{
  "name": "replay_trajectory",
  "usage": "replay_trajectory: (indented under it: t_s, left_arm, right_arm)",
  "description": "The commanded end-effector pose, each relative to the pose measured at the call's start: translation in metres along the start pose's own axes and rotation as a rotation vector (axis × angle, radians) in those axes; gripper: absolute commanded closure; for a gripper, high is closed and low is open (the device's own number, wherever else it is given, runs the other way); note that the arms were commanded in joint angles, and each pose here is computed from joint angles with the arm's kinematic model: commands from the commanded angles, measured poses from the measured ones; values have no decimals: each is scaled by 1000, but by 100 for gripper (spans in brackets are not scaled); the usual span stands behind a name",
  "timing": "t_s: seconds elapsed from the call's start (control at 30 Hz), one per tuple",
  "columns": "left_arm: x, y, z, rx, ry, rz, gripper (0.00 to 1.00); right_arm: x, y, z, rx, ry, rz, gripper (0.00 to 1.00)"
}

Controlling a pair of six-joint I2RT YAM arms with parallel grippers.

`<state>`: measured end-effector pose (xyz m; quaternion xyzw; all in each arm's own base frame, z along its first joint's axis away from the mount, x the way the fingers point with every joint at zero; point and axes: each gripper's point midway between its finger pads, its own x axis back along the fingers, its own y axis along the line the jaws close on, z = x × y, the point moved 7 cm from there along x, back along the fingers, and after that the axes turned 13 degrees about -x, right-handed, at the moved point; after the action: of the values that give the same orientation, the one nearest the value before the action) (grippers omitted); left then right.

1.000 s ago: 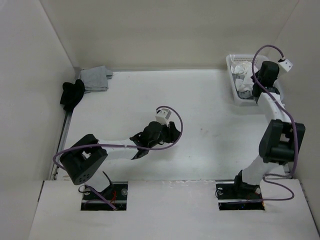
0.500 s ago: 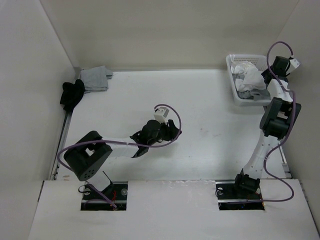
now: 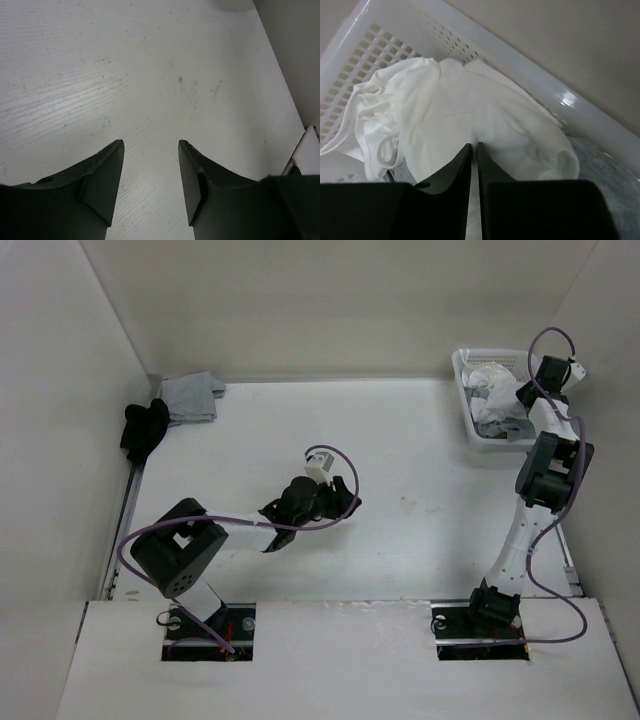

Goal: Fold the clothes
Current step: Grab the tank top from the pile, then move the tank top to the center of the board

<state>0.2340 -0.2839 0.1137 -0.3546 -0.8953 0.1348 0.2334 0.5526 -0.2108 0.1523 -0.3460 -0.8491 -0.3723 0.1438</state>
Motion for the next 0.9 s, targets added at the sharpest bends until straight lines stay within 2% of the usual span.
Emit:
replay_trajectory:
  t_s: [0.0, 0.07, 0.23, 0.33, 0.57, 0.7, 0.77, 0.8, 0.87]
  left_arm:
    - [-1, -5, -8, 10, -44, 48, 54]
    - [-2, -3, -8, 12, -47, 45, 54]
    - [-2, -2, -7, 20, -43, 41, 54]
    - [-2, -2, -8, 23, -45, 42, 54]
    - [1, -5, -15, 31, -75, 52, 54]
    - [4, -2, -22, 37, -99, 42, 54]
    - [9, 4, -32, 64, -124, 24, 55]
    - [13, 8, -38, 82, -143, 14, 55]
    - [21, 16, -47, 115, -169, -8, 55]
  right_arm:
    - [-4, 7, -12, -48, -14, -35, 94]
    - [1, 10, -18, -55, -36, -45, 100]
    - [34, 26, -43, -85, -147, -151, 100]
    - [76, 47, -64, -107, -225, -247, 100]
    - [208, 109, -91, -136, -346, -522, 100]
    - [278, 139, -88, -145, -352, -662, 100]
    - [343, 162, -84, -160, -337, -800, 100]
    - [352, 164, -84, -162, -337, -817, 100]
    - [403, 181, -85, -179, -317, -926, 100]
